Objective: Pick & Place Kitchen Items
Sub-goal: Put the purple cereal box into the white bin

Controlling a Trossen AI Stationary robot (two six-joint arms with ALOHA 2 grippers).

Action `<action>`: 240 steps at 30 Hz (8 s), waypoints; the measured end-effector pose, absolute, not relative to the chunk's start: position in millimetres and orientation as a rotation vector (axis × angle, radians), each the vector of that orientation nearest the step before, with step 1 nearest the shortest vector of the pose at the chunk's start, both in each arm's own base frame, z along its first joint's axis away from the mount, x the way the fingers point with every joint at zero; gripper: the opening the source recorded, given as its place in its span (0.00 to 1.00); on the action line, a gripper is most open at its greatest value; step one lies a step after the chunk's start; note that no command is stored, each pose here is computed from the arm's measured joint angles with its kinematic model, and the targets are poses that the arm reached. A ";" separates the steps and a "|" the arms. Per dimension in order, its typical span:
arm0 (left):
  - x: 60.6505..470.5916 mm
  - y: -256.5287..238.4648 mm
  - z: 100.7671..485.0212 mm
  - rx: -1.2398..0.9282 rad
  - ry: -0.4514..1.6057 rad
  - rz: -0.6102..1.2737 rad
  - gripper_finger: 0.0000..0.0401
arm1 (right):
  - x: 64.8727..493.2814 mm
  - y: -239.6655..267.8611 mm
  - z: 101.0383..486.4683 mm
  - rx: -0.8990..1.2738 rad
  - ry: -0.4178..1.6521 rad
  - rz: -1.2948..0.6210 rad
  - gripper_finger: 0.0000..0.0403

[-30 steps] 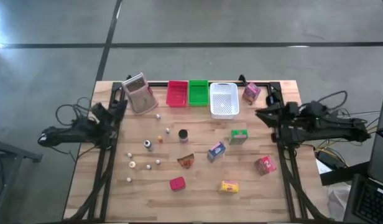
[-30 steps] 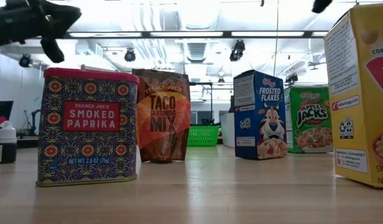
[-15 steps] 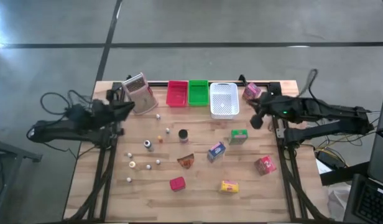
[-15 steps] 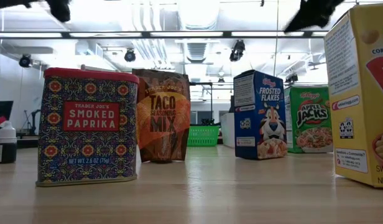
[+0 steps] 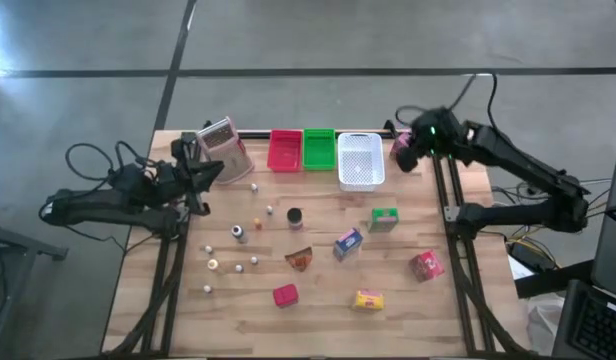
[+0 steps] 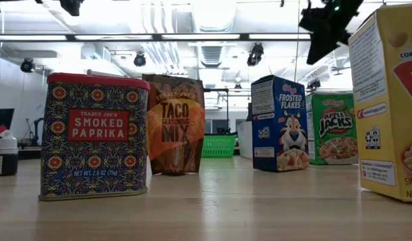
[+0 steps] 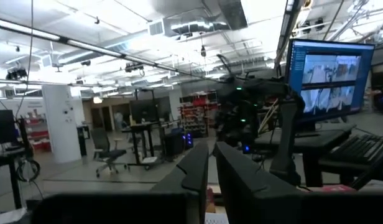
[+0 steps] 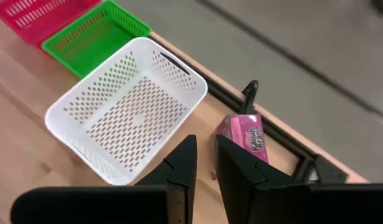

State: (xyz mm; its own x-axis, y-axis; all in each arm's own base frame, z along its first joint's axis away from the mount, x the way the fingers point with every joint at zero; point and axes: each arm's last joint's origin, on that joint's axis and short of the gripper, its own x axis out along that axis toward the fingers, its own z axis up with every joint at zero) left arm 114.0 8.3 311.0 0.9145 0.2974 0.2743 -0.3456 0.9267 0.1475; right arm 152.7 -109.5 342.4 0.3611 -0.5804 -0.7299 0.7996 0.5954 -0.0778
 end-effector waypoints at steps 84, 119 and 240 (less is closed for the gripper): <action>116.5 8.2 300.2 0.180 -0.142 0.318 0.10 | 180.2 -237.7 265.2 0.548 1.445 -0.836 0.73; 116.7 8.2 298.4 0.171 -0.125 0.315 0.10 | 170.2 -248.6 231.8 0.582 1.357 -0.807 0.59; 117.3 8.2 294.5 0.167 -0.088 0.311 0.10 | 282.5 -278.4 312.7 0.170 1.302 -0.224 0.35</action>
